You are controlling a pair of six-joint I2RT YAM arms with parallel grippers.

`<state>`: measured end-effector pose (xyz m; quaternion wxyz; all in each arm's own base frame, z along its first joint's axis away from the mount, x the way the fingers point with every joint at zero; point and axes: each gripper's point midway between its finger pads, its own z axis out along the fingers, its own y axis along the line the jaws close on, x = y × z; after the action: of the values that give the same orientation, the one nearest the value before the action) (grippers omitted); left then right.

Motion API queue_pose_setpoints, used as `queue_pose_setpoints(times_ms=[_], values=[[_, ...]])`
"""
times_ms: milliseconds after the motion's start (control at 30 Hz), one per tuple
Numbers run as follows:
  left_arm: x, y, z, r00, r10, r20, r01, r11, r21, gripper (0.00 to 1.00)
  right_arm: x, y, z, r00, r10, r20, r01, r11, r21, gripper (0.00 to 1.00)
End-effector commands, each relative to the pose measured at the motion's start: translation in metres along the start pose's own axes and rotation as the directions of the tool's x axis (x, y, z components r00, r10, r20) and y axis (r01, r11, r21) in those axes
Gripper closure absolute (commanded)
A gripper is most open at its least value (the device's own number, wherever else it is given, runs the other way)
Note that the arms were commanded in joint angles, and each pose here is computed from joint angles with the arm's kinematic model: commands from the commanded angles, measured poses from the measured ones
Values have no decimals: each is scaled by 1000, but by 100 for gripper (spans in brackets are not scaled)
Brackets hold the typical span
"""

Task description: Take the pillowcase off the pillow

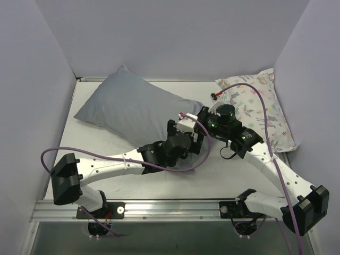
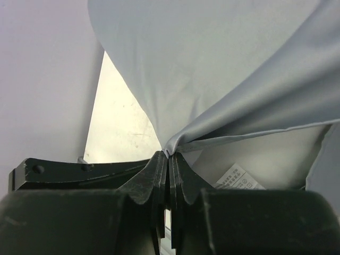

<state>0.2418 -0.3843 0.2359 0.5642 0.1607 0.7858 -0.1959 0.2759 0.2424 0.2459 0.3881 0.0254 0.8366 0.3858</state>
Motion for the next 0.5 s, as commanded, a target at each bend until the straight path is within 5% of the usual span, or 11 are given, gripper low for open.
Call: queue_pose_setpoints(times_ms=[0,33,133,167,233,267,333,467], values=[[-12,18,7,995,-45,94,59,988,-146,3,-4,17,-2,1000,9,-9,-9,999,-43,100],[-13,26,7,992,-59,108,80,977,-198,3,-5,17,-3,1000,8,-5,-8,999,-45,100],[1,42,5,996,-42,76,62,956,-288,26,-6,8,-7,1000,9,8,-9,1000,-15,99],[5,51,3,997,-29,66,49,945,-324,53,-8,2,-8,1000,18,16,-18,1000,-1,98],[10,58,-1,997,-45,68,66,937,-342,78,-10,-4,-12,999,22,28,-23,1000,9,88],[10,61,-3,996,-52,76,76,933,-353,100,-8,-9,-13,999,22,25,-23,1000,21,82],[6,65,-9,991,-88,100,118,927,-356,100,-9,-19,-18,999,20,50,-22,998,55,60],[4,71,-13,990,-103,97,132,924,-360,100,11,-45,-30,998,16,66,-24,992,121,47]])
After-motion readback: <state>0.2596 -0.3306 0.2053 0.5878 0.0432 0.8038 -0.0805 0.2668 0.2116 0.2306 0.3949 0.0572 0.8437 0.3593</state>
